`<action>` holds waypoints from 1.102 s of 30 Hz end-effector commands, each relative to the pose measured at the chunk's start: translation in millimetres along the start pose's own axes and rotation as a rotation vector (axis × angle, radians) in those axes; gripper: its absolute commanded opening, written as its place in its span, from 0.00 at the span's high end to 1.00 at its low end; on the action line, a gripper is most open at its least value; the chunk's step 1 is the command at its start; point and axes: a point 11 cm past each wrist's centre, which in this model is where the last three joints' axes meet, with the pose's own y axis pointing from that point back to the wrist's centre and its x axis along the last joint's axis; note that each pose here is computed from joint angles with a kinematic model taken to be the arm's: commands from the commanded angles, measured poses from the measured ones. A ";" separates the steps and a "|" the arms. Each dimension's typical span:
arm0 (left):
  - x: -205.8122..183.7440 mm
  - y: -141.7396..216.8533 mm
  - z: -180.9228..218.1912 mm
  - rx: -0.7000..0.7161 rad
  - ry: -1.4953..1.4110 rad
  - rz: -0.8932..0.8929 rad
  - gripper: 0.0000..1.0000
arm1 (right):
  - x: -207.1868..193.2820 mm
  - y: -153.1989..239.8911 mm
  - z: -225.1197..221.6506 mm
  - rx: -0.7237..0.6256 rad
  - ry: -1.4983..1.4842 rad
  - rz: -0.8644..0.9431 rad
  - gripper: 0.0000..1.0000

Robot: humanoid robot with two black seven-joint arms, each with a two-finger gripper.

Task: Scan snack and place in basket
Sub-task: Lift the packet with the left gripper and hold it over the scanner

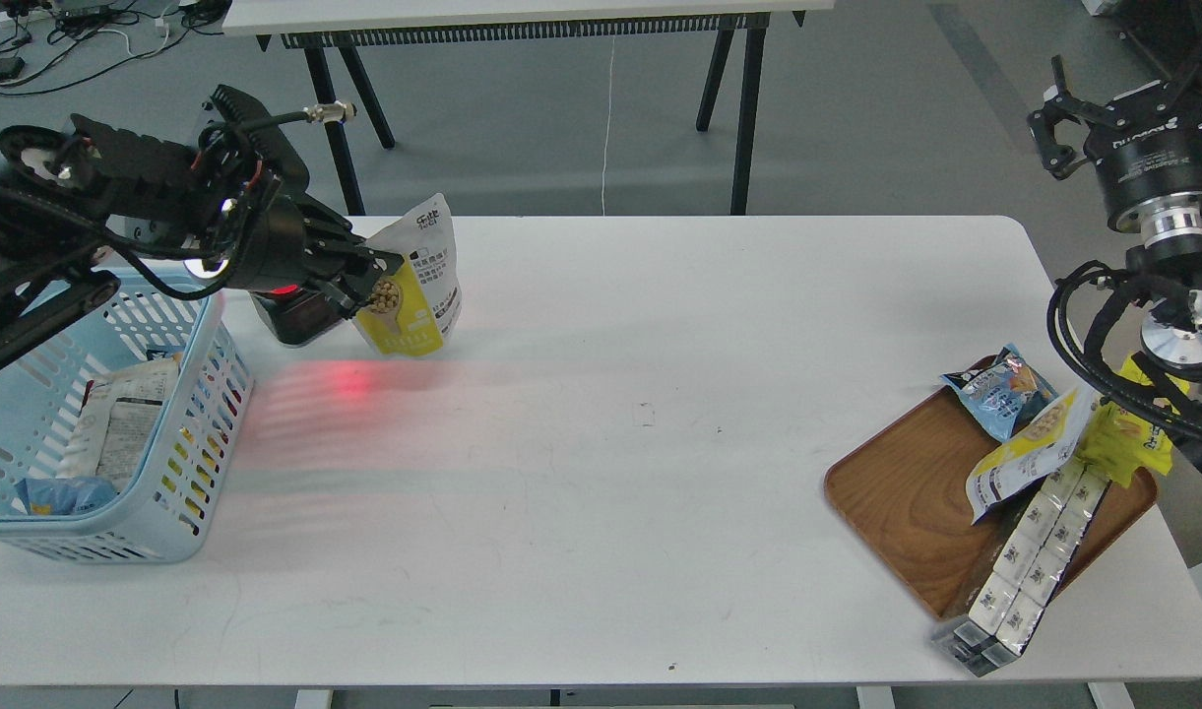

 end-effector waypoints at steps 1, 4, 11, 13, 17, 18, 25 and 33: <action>-0.6 1.2 -2.8 0.008 0.006 0.001 1.00 | -0.4 -0.7 -1.6 0.012 -0.010 0.002 0.00; -3.2 2.3 -6.1 0.016 0.012 -0.005 1.00 | -1.1 -1.6 -2.7 0.024 -0.022 0.003 0.00; -26.4 3.0 -7.8 0.020 0.048 -0.039 1.00 | -1.4 -1.7 -2.3 0.025 -0.024 0.003 0.00; -27.0 2.7 -7.5 0.019 0.049 -0.040 1.00 | -1.2 -1.2 -1.3 0.023 -0.025 0.004 0.00; -25.3 1.1 -6.0 0.014 0.047 -0.036 1.00 | -2.0 -1.3 0.9 0.021 -0.029 0.003 0.00; -24.6 0.8 -5.7 0.014 0.047 -0.034 1.00 | -2.0 -1.3 0.9 0.021 -0.029 0.003 0.00; -22.2 0.6 -5.4 0.013 0.044 -0.029 1.00 | -2.6 -1.7 1.0 0.020 -0.027 0.001 0.00; -3.5 5.8 -8.7 0.023 0.031 0.016 1.00 | -2.0 -1.7 -0.4 0.021 -0.025 0.002 0.00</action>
